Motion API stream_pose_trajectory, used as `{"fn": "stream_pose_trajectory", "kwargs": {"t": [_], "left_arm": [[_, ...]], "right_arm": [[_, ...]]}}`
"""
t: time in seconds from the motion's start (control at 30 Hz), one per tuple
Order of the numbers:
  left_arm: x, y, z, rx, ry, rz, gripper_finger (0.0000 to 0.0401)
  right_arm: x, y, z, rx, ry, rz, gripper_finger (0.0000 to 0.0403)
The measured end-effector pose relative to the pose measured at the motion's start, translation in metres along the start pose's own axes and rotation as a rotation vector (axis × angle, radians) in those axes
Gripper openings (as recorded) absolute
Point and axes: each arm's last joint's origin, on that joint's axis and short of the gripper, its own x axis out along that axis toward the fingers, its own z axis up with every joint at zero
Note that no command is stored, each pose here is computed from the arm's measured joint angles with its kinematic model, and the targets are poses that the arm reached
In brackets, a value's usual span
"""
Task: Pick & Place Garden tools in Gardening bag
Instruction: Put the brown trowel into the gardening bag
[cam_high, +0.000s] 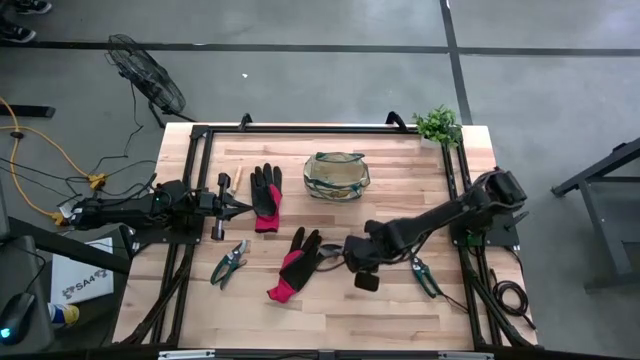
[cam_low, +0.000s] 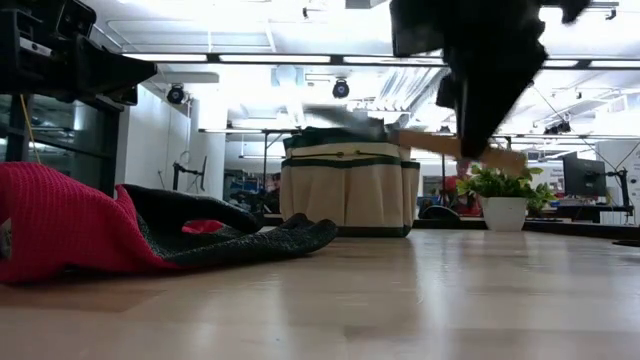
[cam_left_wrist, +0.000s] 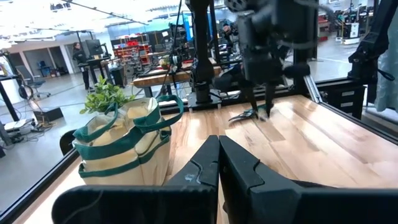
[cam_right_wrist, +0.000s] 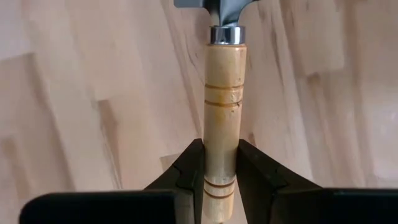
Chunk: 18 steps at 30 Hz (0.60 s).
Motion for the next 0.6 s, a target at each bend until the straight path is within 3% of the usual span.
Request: {"fn": "stream_pose_trajectory", "kwargs": {"t": [0.27, 0.6], "left_arm": [[0.0, 0.0, 0.0, 0.0, 0.0, 0.0, 0.0001], [0.0, 0.0, 0.0, 0.0, 0.0, 0.0, 0.0001]], "right_arm": [[-0.029, -0.037, 0.008, 0.002, 0.009, -0.022, 0.006], [-0.056, -0.074, 0.025, -0.025, -0.022, -0.217, 0.006]]}}
